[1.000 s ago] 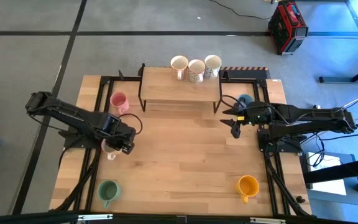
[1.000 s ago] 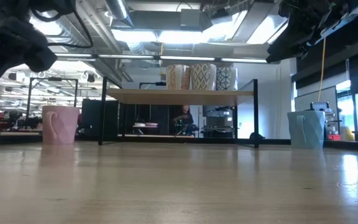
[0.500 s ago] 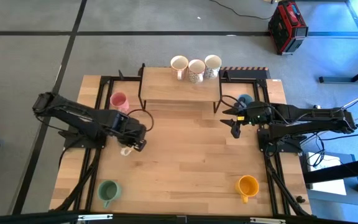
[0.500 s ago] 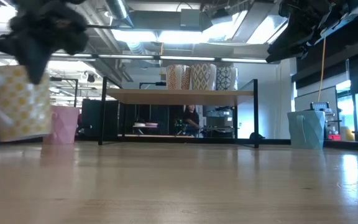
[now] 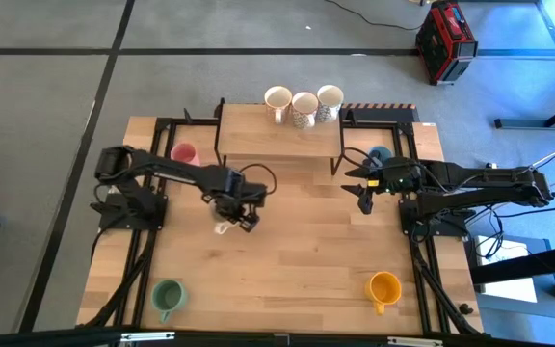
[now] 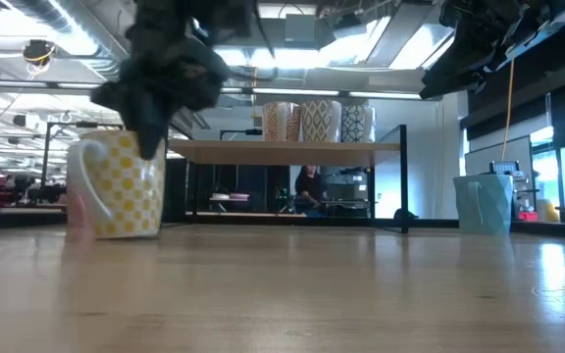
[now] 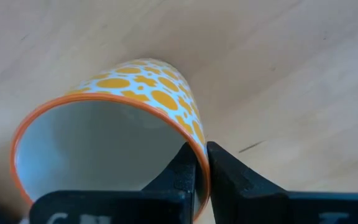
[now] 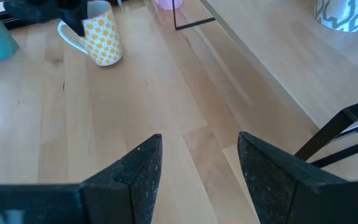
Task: Place coffee mugs
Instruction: Put the yellow patterned mug on the shelf
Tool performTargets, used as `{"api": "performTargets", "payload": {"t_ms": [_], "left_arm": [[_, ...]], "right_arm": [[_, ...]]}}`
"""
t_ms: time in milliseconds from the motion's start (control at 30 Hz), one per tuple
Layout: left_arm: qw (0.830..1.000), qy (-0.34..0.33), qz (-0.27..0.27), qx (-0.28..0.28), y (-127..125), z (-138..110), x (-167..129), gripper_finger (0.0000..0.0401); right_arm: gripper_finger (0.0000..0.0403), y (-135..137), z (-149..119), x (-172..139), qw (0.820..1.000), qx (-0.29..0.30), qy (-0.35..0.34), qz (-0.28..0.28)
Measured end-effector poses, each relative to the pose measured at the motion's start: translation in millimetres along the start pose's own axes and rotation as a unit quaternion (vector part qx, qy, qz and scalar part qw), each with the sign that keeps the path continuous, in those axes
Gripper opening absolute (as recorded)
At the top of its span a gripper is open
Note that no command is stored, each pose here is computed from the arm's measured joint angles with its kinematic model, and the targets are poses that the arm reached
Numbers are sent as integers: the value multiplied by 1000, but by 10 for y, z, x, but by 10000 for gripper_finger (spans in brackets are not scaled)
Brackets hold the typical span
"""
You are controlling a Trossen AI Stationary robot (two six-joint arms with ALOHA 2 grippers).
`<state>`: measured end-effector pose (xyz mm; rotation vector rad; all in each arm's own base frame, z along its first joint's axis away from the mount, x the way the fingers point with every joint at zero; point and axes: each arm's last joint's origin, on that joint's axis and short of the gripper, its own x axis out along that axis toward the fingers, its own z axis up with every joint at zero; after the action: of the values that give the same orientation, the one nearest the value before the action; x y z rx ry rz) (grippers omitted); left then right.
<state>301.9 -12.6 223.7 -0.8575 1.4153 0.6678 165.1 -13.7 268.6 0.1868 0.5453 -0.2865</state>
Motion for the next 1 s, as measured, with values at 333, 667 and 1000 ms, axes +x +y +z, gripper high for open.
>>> {"api": "performTargets", "payload": {"t_ms": [333,667,1000], "left_arm": [[1000,-6,-10,20,-97,241,11,20],[999,-20,-25,-3,-79,337,12,84],[996,-62,-62,1,94,232,-415,104]], "right_arm": [[199,-2,-7,0,1000,-1,4,-1],[199,-6,-27,-1,1000,-13,13,-3],[199,-7,-31,0,1000,-16,15,-3]]}}
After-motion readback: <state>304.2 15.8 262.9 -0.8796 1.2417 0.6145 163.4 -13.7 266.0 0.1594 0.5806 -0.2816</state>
